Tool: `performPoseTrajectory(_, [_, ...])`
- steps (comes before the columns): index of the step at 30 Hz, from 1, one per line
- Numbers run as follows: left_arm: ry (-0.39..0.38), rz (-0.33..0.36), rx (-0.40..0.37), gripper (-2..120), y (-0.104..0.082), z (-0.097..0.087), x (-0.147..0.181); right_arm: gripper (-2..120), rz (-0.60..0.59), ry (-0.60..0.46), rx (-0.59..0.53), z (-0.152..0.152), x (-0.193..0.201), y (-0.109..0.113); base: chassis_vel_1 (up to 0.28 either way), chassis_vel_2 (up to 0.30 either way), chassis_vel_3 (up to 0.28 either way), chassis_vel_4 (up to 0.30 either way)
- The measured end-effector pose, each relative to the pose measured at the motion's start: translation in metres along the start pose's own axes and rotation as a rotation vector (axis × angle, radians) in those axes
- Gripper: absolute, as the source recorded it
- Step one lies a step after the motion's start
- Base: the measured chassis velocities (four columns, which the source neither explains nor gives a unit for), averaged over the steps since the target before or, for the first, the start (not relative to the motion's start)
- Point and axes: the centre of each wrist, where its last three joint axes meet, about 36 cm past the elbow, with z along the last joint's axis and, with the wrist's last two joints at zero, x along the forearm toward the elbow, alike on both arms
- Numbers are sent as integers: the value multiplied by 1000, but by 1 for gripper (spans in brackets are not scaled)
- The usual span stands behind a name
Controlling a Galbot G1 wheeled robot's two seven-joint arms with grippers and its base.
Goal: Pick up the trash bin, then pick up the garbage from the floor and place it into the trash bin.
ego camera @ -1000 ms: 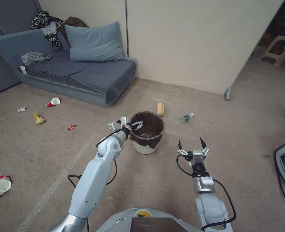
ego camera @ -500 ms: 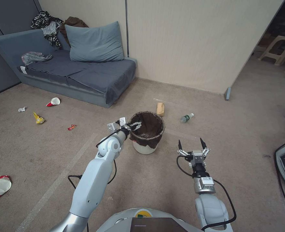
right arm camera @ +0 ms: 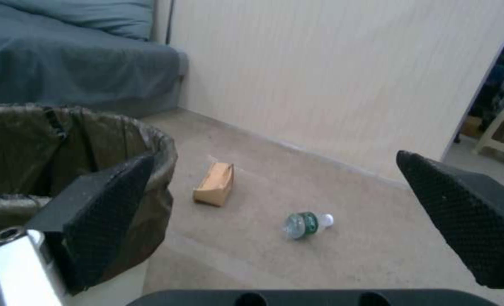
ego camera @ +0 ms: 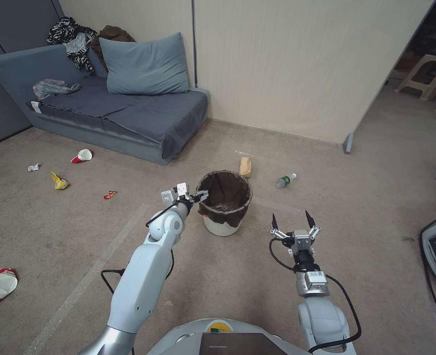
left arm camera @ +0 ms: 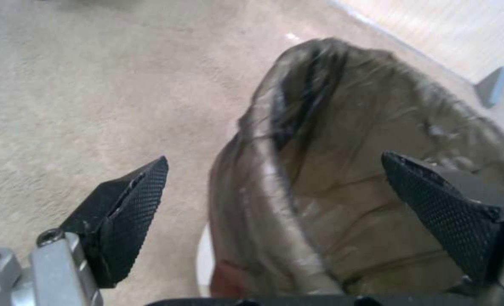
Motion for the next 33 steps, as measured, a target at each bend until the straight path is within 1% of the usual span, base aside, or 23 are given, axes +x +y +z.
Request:
performPoseTrajectory(2, [14, -10, -1, 93, 1, 0, -5, 100, -2, -1, 0, 0, 0, 0, 0, 0, 0, 0])
performPoseTrajectory(4, [17, -10, 0, 93, 2, 0, -6, 100, -2, -1, 1, 0, 0, 0, 0, 0, 0, 0])
performPoseTrajectory(7, [50, 2, 17, 93, 0, 2, -15, 100, -4, -4, 1, 0, 1, -1, 0, 0, 0, 0])
performPoseTrajectory(13, [81, -4, 14, 93, 0, 1, -29, 100, -5, -4, 2, 1, 2, -1, 0, 0, 0, 0])
performPoseTrajectory(19, [124, 15, 25, 91, -2, 1, -40, 100, -7, -2, 0, 3, 2, -1, 0, 0, 0, 0])
performPoseTrajectory(20, [134, 16, 27, 87, -3, 2, -43, 100, -7, -1, 0, 3, 3, -1, 0, 0, 0, 0])
performPoseTrajectory(21, [134, 16, 27, 87, -3, 2, -43, 100, -7, -1, 0, 3, 3, -1, 0, 0, 0, 0])
performPoseTrajectory(24, [157, 8, 26, 74, -3, 3, -46, 100, -8, -2, -1, 4, 3, -1, 0, 0, 0, 0])
performPoseTrajectory(25, [157, 8, 26, 74, -3, 3, -46, 100, -8, -2, -1, 4, 3, -1, 0, 0, 0, 0])
performPoseTrajectory(27, [165, 7, 25, 62, -5, 5, -47, 100, -7, -3, -1, 4, 3, -1, 0, 0, 0, 0])
performPoseTrajectory(28, [165, 7, 25, 62, -5, 5, -47, 100, -7, -3, -1, 4, 3, -1, 0, 0, 0, 0])
performPoseTrajectory(31, [170, 6, 26, 50, -6, 7, -46, 100, -7, -3, -1, 5, 3, -1, 0, 0, 0, 0])
performPoseTrajectory(32, [170, 6, 26, 50, -6, 7, -46, 100, -7, -3, -1, 5, 3, -1, 0, 0, 0, 0])
performPoseTrajectory(33, [173, 5, 26, 42, -7, 8, -46, 100, -7, -3, -1, 5, 3, -1, 0, 0, 0, 0])
